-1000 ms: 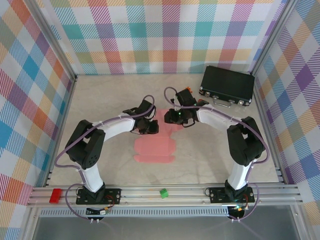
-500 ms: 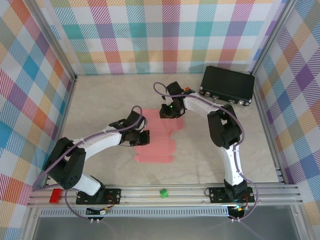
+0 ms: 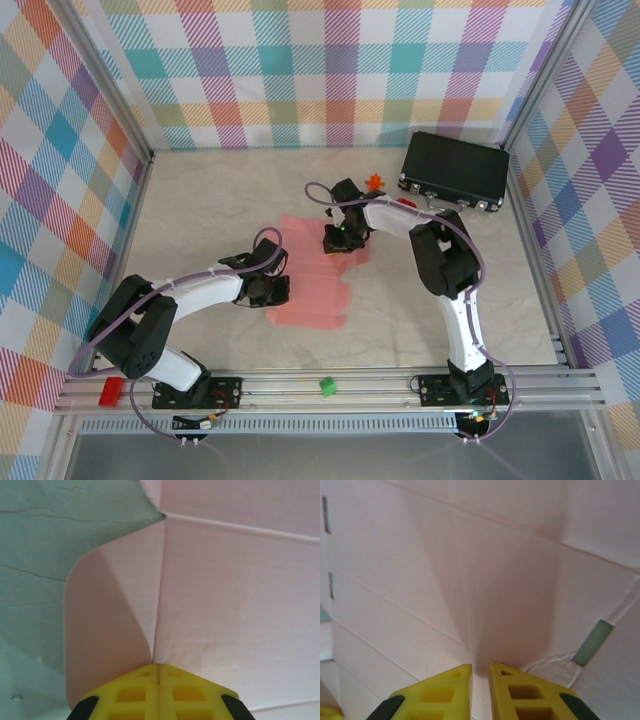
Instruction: Fold the paper box
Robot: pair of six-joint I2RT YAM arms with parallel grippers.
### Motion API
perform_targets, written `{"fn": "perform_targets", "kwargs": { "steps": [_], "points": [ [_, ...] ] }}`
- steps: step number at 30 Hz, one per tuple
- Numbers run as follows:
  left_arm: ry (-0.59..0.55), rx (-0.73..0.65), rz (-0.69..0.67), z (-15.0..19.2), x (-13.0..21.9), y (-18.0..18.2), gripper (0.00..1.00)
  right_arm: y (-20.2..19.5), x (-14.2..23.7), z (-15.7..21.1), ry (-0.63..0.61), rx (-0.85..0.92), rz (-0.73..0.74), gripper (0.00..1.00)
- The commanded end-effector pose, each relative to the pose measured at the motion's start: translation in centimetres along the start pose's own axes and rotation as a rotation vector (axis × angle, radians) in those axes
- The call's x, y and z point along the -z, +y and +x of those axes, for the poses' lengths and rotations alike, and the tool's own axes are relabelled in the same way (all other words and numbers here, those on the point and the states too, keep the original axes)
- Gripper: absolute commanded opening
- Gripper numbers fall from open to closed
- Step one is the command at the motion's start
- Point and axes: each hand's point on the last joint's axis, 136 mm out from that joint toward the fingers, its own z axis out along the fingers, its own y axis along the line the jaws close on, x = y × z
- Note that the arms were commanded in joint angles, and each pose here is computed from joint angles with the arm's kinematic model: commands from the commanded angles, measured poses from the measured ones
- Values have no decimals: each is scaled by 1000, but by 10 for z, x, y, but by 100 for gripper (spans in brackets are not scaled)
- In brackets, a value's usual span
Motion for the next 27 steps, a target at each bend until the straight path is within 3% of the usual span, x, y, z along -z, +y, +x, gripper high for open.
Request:
{"fn": "perform_targets", "kwargs": {
  "steps": [1, 11, 18, 27],
  "points": [
    [-10, 8, -93, 2, -5, 16, 2, -18, 0, 27, 47, -57, 70, 19],
    [-10, -16, -188, -6, -18, 28, 0, -7, 29, 44, 4, -37, 54, 22],
    [3, -28, -169, -7, -22, 22, 0, 9, 82, -1, -152, 154, 81, 42],
    [-5, -49, -123, -6, -16, 17, 0, -11, 87, -60, -159, 403, 65, 48]
  ]
}}
